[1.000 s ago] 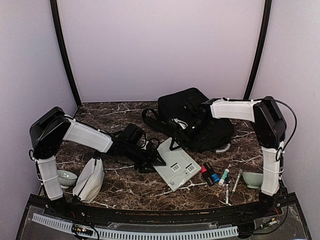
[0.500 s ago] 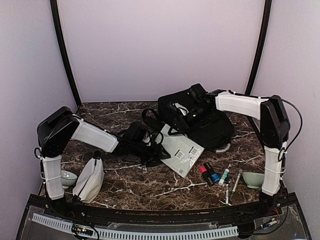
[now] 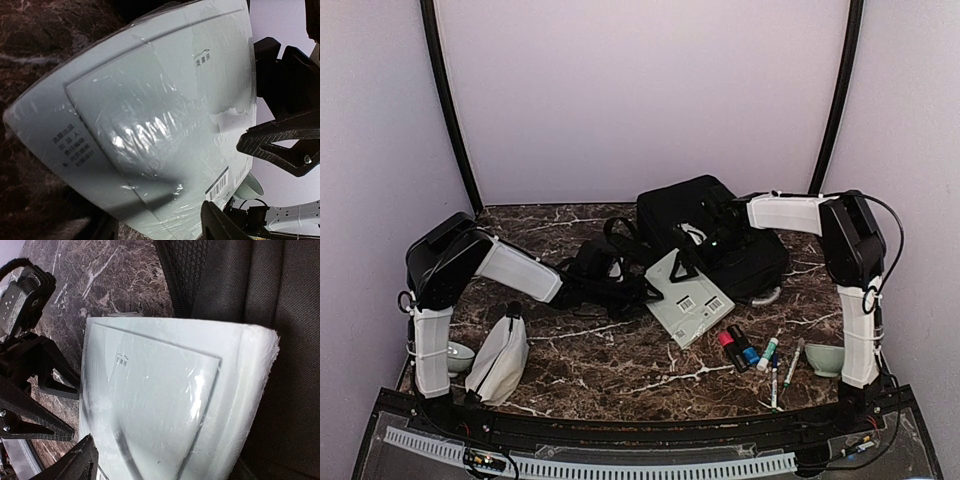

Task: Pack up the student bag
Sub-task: Grab the book from the center of the board, then pick up the largest pocket of the bag from the student bag.

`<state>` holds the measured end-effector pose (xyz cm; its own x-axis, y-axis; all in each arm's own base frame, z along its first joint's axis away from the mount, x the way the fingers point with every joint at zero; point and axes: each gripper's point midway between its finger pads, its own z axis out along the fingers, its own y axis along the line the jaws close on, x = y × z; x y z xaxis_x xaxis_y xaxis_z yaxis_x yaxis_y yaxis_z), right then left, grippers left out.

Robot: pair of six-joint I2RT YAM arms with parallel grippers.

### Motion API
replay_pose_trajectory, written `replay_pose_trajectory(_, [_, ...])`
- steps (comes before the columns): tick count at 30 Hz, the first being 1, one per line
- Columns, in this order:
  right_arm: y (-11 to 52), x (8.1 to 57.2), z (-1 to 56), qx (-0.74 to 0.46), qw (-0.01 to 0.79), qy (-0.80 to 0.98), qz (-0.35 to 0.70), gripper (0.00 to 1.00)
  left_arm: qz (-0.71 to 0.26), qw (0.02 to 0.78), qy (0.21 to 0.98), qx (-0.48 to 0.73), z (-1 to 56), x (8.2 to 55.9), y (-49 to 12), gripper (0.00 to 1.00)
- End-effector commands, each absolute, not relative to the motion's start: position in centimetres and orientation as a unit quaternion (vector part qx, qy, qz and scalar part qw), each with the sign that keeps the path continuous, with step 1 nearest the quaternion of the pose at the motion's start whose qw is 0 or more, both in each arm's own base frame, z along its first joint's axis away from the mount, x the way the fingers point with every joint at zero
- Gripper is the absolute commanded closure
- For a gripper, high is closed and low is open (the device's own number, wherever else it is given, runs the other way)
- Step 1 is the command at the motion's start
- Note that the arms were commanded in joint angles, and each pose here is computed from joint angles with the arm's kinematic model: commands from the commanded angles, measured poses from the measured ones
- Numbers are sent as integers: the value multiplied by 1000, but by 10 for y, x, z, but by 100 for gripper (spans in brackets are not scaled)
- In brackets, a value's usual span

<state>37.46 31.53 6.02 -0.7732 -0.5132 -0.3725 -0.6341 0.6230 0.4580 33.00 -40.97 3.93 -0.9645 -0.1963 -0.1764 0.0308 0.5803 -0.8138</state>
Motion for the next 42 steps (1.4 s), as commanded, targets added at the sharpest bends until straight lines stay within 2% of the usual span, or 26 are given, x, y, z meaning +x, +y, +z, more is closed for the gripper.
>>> replay_pose_trajectory(1, [306, 345, 31, -301, 20, 904, 303, 24, -389, 126, 909, -78, -5, 335, -383, 41])
replay_pose_trajectory(7, [331, 326, 97, -322, 31, 842, 432, 57, -384, 129, 911, -80, -7, 336, -381, 41])
replay_pose_trajectory(10, [335, 323, 129, -329, 56, 823, 460, 67, -383, 131, 911, -79, -7, 337, -380, 41])
replay_pose_trajectory(14, [340, 313, 149, -328, 55, 802, 497, 70, -384, 136, 910, -77, -5, 338, -381, 41])
replay_pose_trajectory(15, [340, 311, 148, -326, 53, 801, 499, 68, -386, 138, 909, -78, -4, 338, -381, 41])
replay_pose_trajectory(19, [338, 305, 115, -318, 26, 827, 464, 49, -392, 143, 904, -87, -1, 339, -380, 41])
replay_pose_trajectory(23, [340, 296, 93, -318, -6, 839, 441, 47, -391, 144, 904, -92, -1, 340, -379, 41])
replay_pose_trajectory(29, [341, 312, 117, -317, 28, 838, 444, 74, -388, 162, 903, -85, 9, 341, -375, 41])
replay_pose_trajectory(31, [335, 326, 132, -311, 49, 837, 447, 80, -384, 182, 902, -81, 18, 345, -371, 40])
replay_pose_trajectory(35, [315, 352, 173, -299, 94, 818, 481, 100, -387, 244, 888, -42, 59, 352, -369, 38])
replay_pose_trajectory(42, [249, 390, 241, -264, 209, 809, 482, 100, -329, 427, 829, 149, 157, 349, -394, 30])
